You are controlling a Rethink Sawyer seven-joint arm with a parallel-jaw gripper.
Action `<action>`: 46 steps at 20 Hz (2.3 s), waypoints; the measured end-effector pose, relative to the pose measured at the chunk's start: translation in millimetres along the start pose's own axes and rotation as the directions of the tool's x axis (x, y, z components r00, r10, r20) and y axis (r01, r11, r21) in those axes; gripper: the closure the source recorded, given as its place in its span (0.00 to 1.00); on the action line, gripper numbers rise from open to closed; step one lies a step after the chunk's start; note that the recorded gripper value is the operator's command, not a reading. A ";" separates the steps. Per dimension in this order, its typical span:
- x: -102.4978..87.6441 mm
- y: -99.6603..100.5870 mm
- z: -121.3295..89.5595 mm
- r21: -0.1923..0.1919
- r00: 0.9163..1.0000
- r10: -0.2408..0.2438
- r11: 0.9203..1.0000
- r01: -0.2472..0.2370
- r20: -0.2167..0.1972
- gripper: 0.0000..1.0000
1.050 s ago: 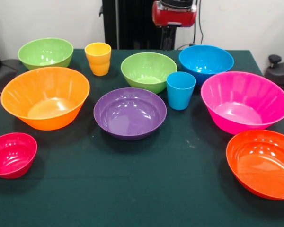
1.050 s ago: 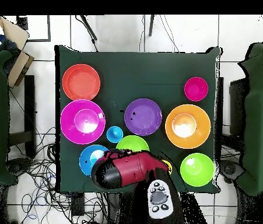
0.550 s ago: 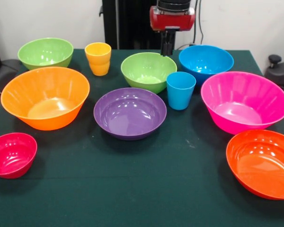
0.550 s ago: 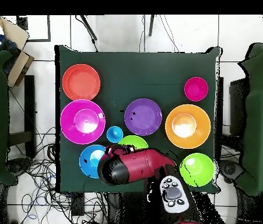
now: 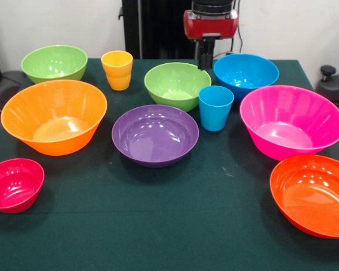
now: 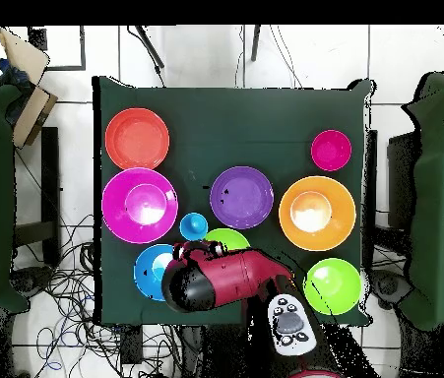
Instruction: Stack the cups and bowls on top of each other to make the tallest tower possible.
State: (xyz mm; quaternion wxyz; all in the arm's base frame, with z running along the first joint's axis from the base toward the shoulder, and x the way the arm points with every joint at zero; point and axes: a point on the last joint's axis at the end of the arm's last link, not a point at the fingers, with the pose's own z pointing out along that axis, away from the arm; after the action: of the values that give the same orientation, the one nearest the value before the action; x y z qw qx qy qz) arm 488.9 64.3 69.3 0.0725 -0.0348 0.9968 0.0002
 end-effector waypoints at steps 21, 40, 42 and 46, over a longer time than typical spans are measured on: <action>34.5 9.1 17.0 0.040 0.996 -0.029 0.999 0.032 -0.080 0.00; 29.4 13.8 3.0 0.046 0.998 -0.043 0.998 0.046 -0.053 0.00; 30.6 11.5 -0.9 0.036 0.998 -0.035 0.999 0.036 -0.050 0.00; 33.8 -3.5 -15.9 -0.002 0.999 0.014 1.000 -0.014 -0.041 0.00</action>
State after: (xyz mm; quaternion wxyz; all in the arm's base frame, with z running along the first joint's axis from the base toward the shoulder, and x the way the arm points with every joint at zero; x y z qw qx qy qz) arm 453.5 58.3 80.2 0.0518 -0.0278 0.9983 0.0013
